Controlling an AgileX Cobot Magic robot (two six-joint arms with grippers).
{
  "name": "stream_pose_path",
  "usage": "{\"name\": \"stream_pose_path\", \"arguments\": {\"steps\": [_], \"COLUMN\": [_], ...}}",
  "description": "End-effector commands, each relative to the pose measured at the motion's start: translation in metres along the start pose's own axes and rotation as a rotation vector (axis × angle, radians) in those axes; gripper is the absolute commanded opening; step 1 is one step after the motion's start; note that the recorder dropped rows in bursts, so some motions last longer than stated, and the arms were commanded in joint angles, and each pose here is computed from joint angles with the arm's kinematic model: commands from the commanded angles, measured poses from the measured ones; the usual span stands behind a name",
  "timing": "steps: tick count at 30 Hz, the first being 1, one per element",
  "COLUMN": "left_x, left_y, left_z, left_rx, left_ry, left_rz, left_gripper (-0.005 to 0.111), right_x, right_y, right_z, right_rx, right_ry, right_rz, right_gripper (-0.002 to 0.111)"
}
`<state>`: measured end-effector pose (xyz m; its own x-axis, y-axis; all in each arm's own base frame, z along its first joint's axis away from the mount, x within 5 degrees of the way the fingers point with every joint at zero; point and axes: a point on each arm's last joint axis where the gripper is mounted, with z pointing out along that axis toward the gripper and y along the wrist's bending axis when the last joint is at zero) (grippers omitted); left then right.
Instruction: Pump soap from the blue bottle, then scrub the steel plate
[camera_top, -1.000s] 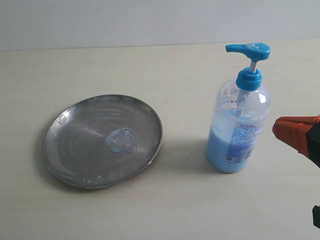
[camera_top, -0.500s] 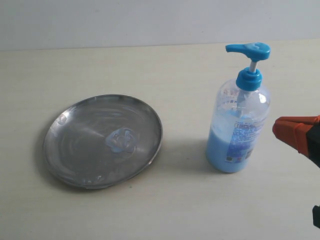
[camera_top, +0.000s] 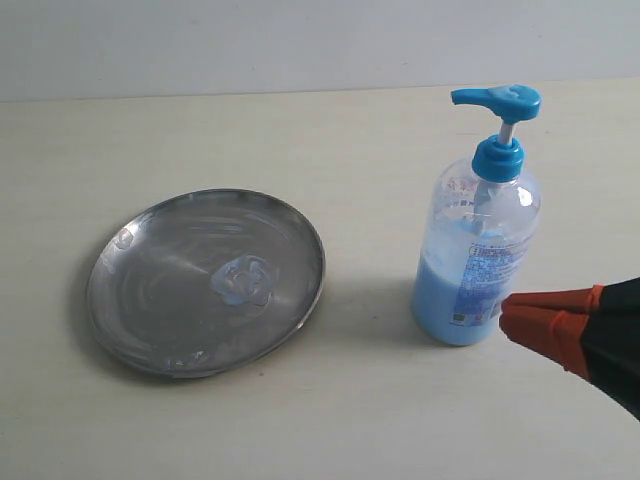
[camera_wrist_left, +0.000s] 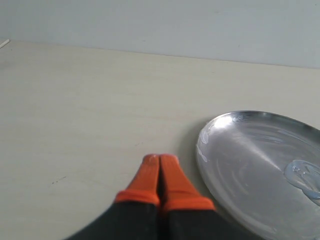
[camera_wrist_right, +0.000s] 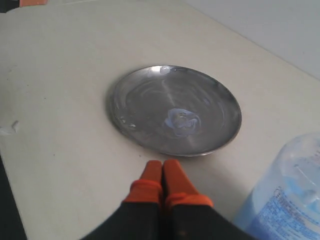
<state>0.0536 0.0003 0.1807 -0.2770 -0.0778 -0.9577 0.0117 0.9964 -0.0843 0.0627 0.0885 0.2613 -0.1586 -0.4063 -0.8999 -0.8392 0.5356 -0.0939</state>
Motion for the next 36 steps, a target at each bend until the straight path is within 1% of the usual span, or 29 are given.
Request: {"name": "stream_pose_path", "arguments": {"steps": [1, 5, 8, 13, 20, 29, 36], "left_x": [-0.001, -0.001, -0.001, -0.001, -0.001, -0.001, -0.001], "left_y": [0.0, 0.0, 0.0, 0.0, 0.0, 0.0, 0.0], "left_z": [0.0, 0.0, 0.0, 0.0, 0.0, 0.0, 0.0], "left_rx": [0.005, 0.005, 0.005, 0.005, 0.005, 0.005, 0.005], "left_ry": [-0.013, -0.013, -0.013, -0.013, -0.013, -0.013, -0.013], "left_rz": [-0.006, -0.006, -0.006, -0.006, -0.006, -0.006, -0.006], "left_gripper": [0.0, 0.0, 0.0, 0.0, 0.0, 0.0, 0.0], "right_x": [-0.002, -0.003, -0.003, -0.001, 0.001, 0.004, 0.009], "right_y": [0.0, 0.0, -0.004, -0.017, -0.031, -0.04, -0.037], "right_z": [0.0, -0.004, -0.007, -0.014, -0.027, -0.047, -0.067], "right_rx": [-0.006, -0.004, 0.035, 0.16, 0.336, 0.543, 0.699], "right_ry": [-0.03, -0.052, -0.067, -0.081, -0.122, -0.19, -0.231], "right_rz": [0.039, 0.048, 0.064, 0.167, 0.227, 0.269, 0.272], "right_gripper": [0.0, 0.0, 0.0, 0.0, 0.0, 0.0, 0.0]}}
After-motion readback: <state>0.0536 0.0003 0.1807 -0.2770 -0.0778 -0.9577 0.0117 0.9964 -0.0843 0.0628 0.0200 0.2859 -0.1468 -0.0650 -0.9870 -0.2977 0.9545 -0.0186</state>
